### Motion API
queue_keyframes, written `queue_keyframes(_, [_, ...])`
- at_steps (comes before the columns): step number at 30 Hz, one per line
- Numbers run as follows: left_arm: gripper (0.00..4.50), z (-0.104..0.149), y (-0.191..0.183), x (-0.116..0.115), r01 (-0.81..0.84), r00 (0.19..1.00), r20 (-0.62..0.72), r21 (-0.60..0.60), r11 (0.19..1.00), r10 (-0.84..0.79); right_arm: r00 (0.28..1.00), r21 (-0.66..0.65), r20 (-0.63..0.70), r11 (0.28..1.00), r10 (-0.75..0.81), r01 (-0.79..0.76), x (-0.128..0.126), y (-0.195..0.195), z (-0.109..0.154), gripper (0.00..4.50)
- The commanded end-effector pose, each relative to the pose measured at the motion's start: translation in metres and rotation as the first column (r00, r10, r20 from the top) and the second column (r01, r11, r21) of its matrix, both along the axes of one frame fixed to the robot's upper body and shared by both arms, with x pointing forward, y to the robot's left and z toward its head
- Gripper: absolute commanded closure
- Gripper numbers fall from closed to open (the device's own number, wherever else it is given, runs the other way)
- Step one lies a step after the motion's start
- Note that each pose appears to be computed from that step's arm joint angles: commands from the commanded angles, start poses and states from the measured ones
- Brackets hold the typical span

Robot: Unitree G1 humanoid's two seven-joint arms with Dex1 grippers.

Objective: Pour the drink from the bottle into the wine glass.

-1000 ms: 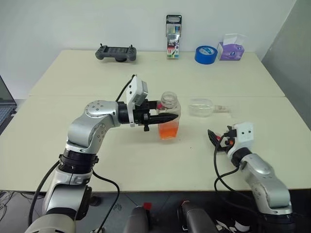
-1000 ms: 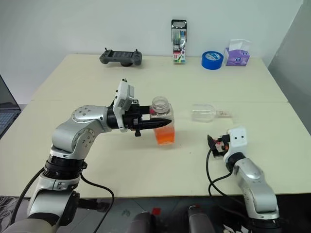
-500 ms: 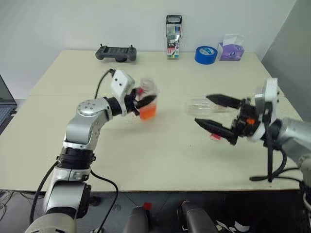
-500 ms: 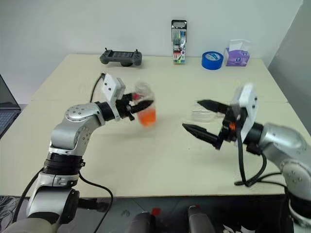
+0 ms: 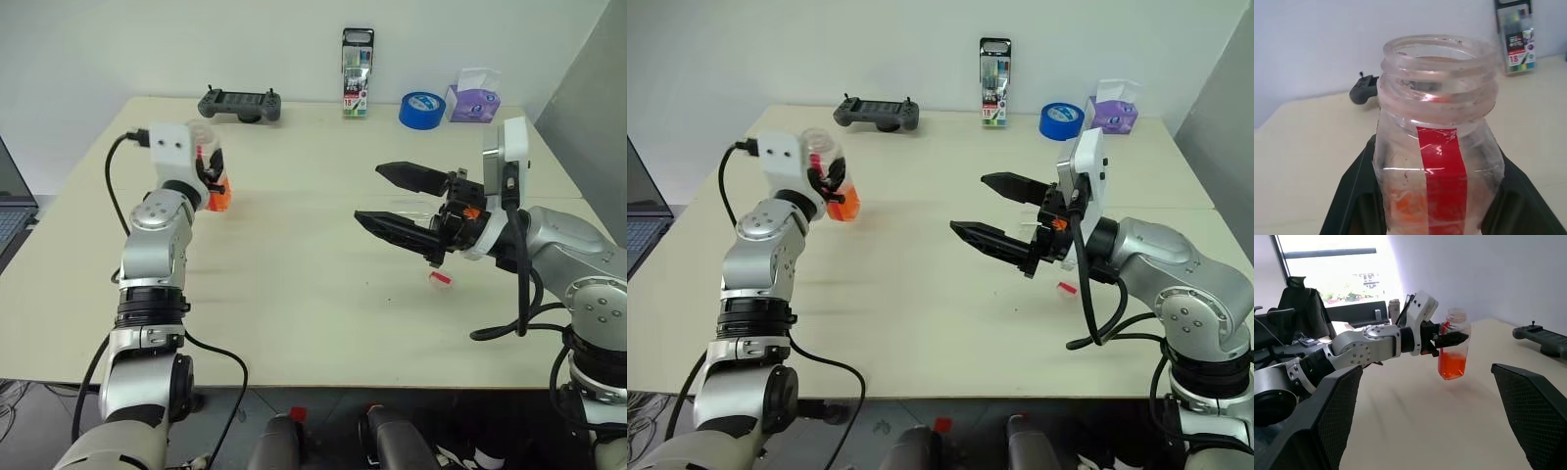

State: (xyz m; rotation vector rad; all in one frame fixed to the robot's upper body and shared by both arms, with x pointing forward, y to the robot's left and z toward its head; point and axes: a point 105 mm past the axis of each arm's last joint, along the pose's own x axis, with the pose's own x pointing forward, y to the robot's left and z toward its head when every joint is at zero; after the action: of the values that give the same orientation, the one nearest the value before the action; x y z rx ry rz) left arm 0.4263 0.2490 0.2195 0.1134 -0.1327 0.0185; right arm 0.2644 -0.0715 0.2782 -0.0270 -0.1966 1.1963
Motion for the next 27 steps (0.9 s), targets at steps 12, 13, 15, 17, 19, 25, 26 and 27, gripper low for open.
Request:
queue_keyframes(12, [2.67, -0.021, 0.008, 0.001, 0.082, 0.997, -0.01, -0.051, 0.995, -0.083, 0.999, 0.013, 0.044, 1.0, -0.012, 0.012, 0.002, 0.003, 0.009, 0.01])
queue_keyframes(13, [2.67, -0.023, 0.007, 0.001, 0.088, 0.996, -0.018, -0.042, 0.995, -0.089, 0.999, 0.014, 0.044, 1.0, -0.014, 0.013, 0.002, 0.003, 0.009, 0.01])
queue_keyframes(15, [2.67, -0.026, 0.005, 0.001, 0.1, 0.995, -0.027, -0.036, 0.994, -0.101, 0.999, 0.014, 0.045, 1.0, -0.02, 0.019, 0.003, 0.003, 0.009, 0.01])
queue_keyframes(17, [2.34, -0.028, 0.003, 0.002, 0.11, 0.993, -0.033, -0.038, 0.993, -0.111, 0.999, 0.013, 0.045, 1.0, -0.024, 0.023, 0.004, 0.002, 0.009, 0.0])
queue_keyframes(19, [1.67, -0.029, 0.003, 0.001, 0.11, 0.993, -0.035, -0.045, 0.993, -0.112, 0.999, 0.013, 0.045, 1.0, -0.028, 0.027, 0.004, 0.002, 0.009, 0.0])
queue_keyframes(25, [0.02, -0.034, 0.006, -0.003, 0.106, 0.993, -0.05, -0.049, 0.993, -0.108, 0.998, 0.009, 0.047, 0.999, -0.033, 0.032, 0.001, 0.002, 0.011, 0.0])
queue_keyframes(26, [0.02, -0.035, 0.007, -0.004, 0.104, 0.993, -0.053, -0.049, 0.993, -0.107, 0.998, 0.008, 0.048, 0.999, -0.034, 0.034, 0.001, 0.002, 0.012, 0.0])
queue_keyframes(27, [0.02, -0.036, 0.007, -0.005, 0.104, 0.993, -0.056, -0.05, 0.993, -0.106, 0.998, 0.007, 0.048, 0.999, -0.035, 0.035, 0.001, 0.002, 0.012, 0.0])
